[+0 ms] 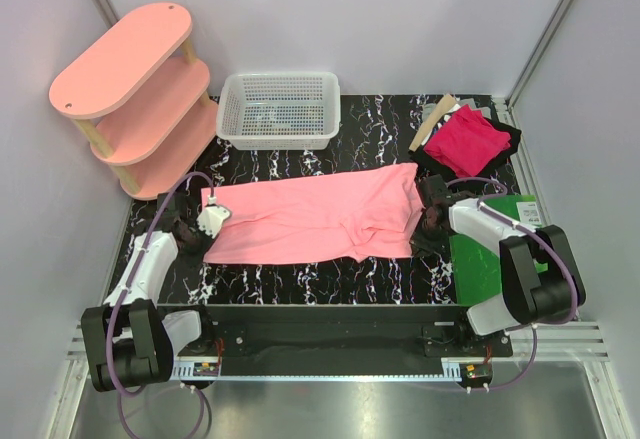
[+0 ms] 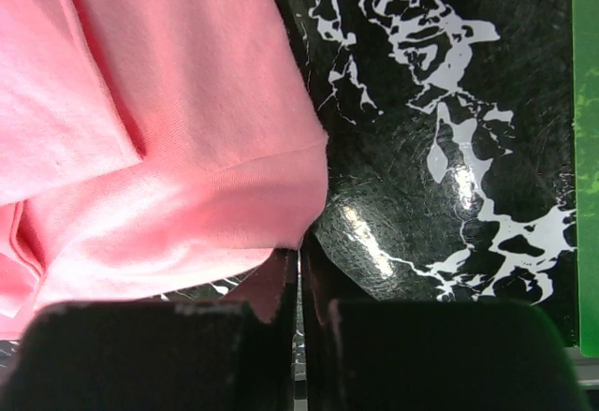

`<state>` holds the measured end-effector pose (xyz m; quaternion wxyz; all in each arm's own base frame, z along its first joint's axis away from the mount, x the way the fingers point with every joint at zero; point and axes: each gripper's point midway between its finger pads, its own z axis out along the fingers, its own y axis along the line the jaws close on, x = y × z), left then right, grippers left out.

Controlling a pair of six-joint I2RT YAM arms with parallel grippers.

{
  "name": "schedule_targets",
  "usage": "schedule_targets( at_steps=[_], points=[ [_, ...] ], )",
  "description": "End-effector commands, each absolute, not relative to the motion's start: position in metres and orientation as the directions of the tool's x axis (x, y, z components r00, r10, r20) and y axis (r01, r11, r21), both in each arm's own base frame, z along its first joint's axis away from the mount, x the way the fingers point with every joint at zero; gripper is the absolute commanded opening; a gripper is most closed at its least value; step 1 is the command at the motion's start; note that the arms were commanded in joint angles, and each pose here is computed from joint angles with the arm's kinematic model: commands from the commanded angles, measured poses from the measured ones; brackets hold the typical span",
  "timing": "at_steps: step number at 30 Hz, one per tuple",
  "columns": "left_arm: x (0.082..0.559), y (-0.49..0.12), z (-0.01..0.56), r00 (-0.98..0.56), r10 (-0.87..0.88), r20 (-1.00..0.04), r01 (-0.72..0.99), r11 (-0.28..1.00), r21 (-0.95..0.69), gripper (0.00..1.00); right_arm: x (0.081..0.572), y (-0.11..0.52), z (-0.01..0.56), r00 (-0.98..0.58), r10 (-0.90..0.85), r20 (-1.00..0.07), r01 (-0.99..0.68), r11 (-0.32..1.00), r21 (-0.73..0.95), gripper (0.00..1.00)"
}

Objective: Fold and stack the t-shirts
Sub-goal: Fold the tshirt

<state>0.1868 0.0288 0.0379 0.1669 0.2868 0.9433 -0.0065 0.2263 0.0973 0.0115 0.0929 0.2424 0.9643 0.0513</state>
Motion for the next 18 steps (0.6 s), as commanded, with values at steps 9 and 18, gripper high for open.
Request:
schedule_targets(
  at_steps=[9,18],
  points=[
    [0.179,0.026,0.048,-0.751,0.563,-0.344,0.569,0.817,0.095,0.00,0.203,0.112,0.067,-0.843,0.510,-0.173,0.437,0.835,0.334,0.00],
    [0.151,0.025,0.054,-0.734,0.607,-0.305,0.614,0.785,0.082,0.00,0.157,0.111,0.087,-0.850,0.515,-0.111,0.445,0.815,0.372,0.00]
  ],
)
